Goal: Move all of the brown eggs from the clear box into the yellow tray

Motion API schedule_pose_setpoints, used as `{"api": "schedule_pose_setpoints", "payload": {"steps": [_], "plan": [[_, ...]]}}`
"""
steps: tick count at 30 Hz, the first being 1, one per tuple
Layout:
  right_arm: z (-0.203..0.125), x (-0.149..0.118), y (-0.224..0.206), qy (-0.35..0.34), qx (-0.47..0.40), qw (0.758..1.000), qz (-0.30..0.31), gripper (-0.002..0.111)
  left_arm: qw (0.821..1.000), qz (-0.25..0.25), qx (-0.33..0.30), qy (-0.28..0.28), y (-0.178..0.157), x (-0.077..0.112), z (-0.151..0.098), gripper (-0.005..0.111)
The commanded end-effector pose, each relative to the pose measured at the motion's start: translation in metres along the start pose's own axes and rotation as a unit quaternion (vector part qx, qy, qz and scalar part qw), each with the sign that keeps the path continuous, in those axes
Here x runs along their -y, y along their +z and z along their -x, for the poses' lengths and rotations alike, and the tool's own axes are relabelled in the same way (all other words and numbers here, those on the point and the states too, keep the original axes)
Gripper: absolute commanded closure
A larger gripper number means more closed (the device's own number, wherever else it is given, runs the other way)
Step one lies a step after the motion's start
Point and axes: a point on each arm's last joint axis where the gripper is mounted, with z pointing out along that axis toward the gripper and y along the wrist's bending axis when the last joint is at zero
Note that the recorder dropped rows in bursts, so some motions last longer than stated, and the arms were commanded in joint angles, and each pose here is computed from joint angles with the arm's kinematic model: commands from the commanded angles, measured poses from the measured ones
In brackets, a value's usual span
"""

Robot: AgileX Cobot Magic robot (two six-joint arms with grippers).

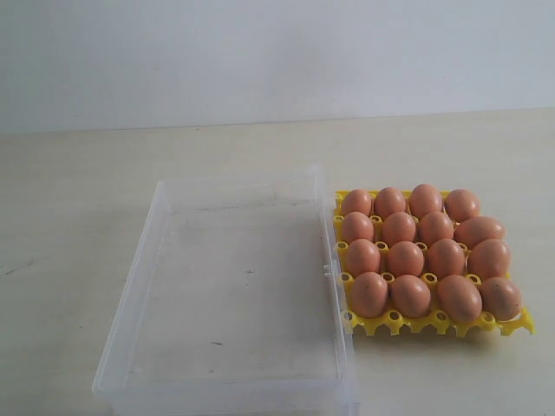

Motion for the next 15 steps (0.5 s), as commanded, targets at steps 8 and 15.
{"api": "schedule_pose_setpoints", "payload": {"steps": [8, 15], "plan": [[-0.0013, 0.0003, 0.0000, 0.047, 0.001, 0.999, -0.003, 0.108, 1.000, -0.002, 0.006, -0.001, -0.0004, 0.0001, 0.0021, 0.107], [-0.0013, 0.0003, 0.0000, 0.047, 0.001, 0.999, -0.003, 0.108, 1.000, -0.002, 0.006, -0.001, -0.0004, 0.0001, 0.0021, 0.107]]}}
